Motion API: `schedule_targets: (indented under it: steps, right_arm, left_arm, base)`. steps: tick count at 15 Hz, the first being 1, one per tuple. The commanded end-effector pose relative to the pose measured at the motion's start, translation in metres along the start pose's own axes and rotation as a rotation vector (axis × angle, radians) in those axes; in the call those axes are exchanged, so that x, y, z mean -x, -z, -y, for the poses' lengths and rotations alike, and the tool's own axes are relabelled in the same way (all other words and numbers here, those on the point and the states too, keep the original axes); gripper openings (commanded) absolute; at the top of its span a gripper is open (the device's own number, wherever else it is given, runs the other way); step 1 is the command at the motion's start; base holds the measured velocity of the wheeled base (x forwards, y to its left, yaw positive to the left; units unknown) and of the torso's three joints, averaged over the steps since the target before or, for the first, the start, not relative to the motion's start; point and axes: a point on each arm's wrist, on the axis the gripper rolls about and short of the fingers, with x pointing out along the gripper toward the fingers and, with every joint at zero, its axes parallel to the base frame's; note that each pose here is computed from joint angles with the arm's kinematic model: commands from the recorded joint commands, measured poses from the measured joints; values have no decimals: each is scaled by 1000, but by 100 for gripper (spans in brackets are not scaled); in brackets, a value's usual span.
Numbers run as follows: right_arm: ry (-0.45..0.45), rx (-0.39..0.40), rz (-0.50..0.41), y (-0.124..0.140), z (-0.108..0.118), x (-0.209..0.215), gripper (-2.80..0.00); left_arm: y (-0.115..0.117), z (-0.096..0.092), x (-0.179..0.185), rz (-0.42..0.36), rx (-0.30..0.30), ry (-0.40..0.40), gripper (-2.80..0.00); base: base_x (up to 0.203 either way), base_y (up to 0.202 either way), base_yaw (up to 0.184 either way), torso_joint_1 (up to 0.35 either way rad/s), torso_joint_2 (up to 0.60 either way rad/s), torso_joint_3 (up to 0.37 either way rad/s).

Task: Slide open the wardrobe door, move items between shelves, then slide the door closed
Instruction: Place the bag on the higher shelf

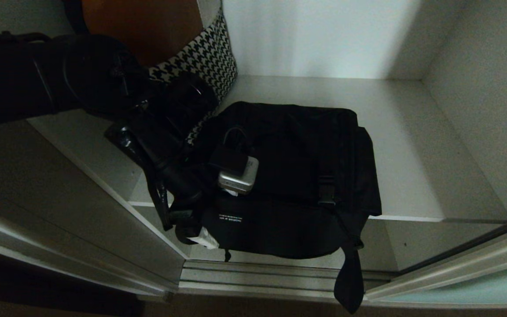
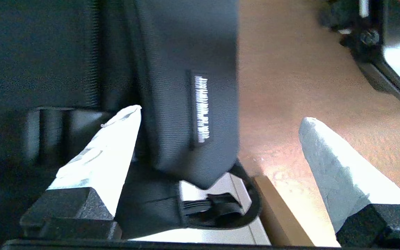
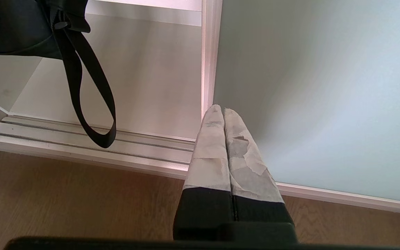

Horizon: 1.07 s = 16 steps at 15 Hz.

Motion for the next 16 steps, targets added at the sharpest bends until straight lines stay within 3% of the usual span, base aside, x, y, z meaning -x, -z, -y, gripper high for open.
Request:
schedule_targets:
  steps: [1, 7, 10, 16]
  right_arm:
    - [-1, 0, 1, 0, 0, 0, -280]
    - [-1, 0, 1, 0, 0, 0, -280]
    - [-1, 0, 1, 0, 0, 0, -280]
    - [-1, 0, 1, 0, 0, 0, -280]
  left_arm:
    - [2, 2, -6, -10, -22, 45, 0]
    - [1, 4, -7, 37, -14, 89, 0]
    - [3, 11, -8, 25, 6, 158, 0]
    - [5, 7, -29, 10, 32, 203, 0]
  base:
    - [0, 0, 0, 0, 0, 0]
    - [0, 0, 0, 0, 0, 0]
    - [0, 0, 0, 0, 0, 0]
    - [0, 0, 0, 0, 0, 0]
